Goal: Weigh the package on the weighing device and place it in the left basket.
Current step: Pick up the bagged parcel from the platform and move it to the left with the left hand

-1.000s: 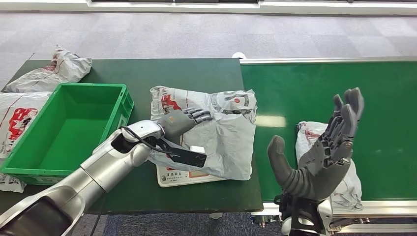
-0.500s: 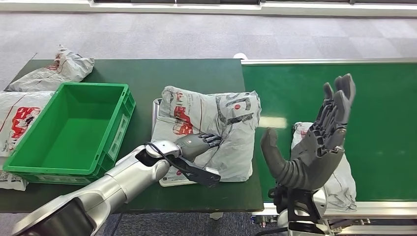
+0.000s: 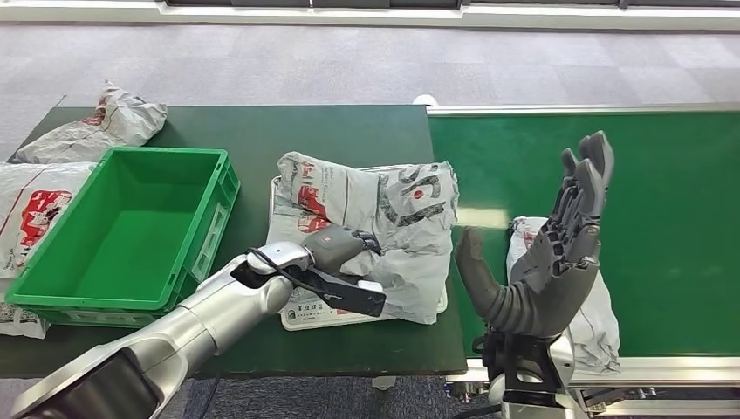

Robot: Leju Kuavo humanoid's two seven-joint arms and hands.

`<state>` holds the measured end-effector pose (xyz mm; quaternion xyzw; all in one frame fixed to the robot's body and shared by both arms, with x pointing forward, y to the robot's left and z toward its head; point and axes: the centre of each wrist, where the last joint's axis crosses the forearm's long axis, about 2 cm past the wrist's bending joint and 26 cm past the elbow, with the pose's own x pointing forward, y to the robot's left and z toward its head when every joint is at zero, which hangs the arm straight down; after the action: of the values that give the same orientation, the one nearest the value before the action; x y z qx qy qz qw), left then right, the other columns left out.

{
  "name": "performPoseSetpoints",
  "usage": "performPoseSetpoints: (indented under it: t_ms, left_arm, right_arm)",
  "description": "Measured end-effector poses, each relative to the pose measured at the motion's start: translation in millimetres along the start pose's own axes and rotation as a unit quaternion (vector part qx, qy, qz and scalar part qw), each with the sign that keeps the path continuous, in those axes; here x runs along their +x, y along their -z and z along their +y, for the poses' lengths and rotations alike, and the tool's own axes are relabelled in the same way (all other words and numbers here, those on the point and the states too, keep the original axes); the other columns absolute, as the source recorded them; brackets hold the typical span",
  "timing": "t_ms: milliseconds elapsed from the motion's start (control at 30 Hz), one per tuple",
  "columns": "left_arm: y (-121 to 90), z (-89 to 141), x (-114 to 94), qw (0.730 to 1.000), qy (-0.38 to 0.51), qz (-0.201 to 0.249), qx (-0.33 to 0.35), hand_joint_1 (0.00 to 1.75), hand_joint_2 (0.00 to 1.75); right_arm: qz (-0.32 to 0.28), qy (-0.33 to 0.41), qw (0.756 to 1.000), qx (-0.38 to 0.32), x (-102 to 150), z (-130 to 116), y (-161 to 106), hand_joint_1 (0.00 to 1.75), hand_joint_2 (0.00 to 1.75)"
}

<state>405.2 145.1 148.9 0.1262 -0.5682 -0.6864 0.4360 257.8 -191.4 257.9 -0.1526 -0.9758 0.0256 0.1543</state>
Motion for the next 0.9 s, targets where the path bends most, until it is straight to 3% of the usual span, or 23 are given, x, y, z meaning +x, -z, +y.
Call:
performPoseSetpoints:
  t_ms: [267, 633, 767, 900]
  left_arm:
    - [-32, 35, -13, 0.995, -0.046, -0.02, 0.087, 1.75, 1.75]
    - [-105, 62, -19, 0.975, -0.064, -0.08, 0.195, 1.75, 1.75]
    - [-127, 79, -25, 0.964, 0.021, -0.048, 0.262, 1.75, 1.75]
    - [-145, 93, -45, 0.948, 0.098, 0.013, 0.302, 1.75, 1.75]
  right_arm:
    - [0.003, -0.012, 1.0, 0.001, 10, -5, -5, 0.0, 1.75]
    - [0.007, -0.03, 0.999, -0.011, 20, -30, -30, 0.0, 1.75]
    - [0.009, -0.038, 0.999, -0.012, 22, -36, -35, 0.0, 1.75]
    - [0.012, -0.045, 0.999, -0.014, 24, -40, -40, 0.0, 1.75]
